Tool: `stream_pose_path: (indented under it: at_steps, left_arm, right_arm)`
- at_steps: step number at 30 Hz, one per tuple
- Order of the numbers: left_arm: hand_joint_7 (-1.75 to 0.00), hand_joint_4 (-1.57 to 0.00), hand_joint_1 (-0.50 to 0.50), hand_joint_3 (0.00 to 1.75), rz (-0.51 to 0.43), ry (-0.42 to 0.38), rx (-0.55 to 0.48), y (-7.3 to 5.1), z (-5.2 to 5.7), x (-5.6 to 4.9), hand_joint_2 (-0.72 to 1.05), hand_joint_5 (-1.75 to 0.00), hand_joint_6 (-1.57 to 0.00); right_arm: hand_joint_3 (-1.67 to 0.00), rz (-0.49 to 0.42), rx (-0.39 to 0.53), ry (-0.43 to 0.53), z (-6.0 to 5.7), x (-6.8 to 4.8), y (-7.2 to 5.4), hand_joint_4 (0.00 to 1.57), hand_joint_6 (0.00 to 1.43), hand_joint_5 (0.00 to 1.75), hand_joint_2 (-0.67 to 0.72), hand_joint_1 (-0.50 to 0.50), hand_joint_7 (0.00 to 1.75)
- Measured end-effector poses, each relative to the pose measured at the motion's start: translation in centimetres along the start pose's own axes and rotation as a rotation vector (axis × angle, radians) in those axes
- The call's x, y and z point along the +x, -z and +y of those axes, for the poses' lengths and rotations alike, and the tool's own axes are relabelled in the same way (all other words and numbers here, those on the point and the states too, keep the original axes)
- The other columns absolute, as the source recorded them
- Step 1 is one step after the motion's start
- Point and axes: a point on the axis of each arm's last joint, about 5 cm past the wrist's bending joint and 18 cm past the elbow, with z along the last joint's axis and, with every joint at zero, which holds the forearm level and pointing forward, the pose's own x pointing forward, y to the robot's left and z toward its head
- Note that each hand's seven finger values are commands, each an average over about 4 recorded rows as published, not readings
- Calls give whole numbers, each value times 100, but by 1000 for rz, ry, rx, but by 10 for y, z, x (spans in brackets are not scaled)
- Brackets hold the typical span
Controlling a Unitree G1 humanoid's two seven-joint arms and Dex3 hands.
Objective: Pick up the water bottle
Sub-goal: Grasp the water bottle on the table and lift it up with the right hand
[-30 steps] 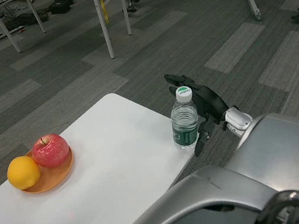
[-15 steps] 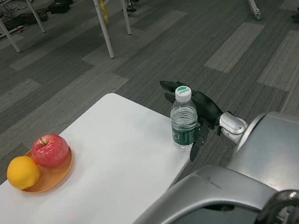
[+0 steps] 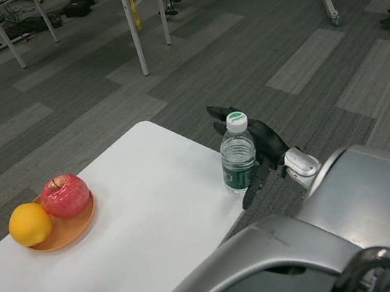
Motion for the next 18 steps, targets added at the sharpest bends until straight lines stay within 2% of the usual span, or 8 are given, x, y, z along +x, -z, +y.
stream_pose_path:
  at_steps: [2, 4, 6, 8, 9, 10, 13, 18]
  left_arm:
    - [0, 0, -50, 9, 0, 0, 0, 0, 0, 0, -19, -10, 0]
    - [0, 0, -50, 4, 0, 0, 0, 0, 0, 0, -19, -10, 0]
    - [0, 0, -50, 0, 0, 0, 0, 0, 0, 0, -19, -10, 0]
    - [0, 0, -50, 4, 0, 0, 0, 0, 0, 0, -19, -10, 0]
    - [0, 0, -50, 4, 0, 0, 0, 0, 0, 0, -19, -10, 0]
    - [0, 0, -50, 4, 0, 0, 0, 0, 0, 0, -19, -10, 0]
    - [0, 0, -50, 7, 0, 0, 0, 0, 0, 0, -19, -10, 0]
    - [0, 0, -50, 9, 0, 0, 0, 0, 0, 0, -19, -10, 0]
  right_arm:
    - [-46, -3, 5, 2, 1, 1, 0, 0, 0, 5, -3, -42, 56]
    - [-61, -11, 15, 10, 3, 2, 1, 0, 0, 29, -16, -42, 77]
    - [-81, -18, 28, 23, 6, 3, 2, 5, 1, 92, -27, -38, 115]
    - [-97, -20, 36, 36, 6, 2, 3, 12, 4, 145, -34, -31, 150]
    - [-105, -20, 37, 41, 6, 2, 3, 16, 6, 158, -35, -29, 161]
    - [-107, -21, 38, 45, 6, 2, 4, 19, 9, 160, -35, -27, 164]
    - [-119, -20, 39, 49, 6, 2, 4, 44, 27, 165, -40, -22, 168]
    - [-139, -19, 40, 54, 6, 2, 4, 126, 76, 148, -43, -11, 157]
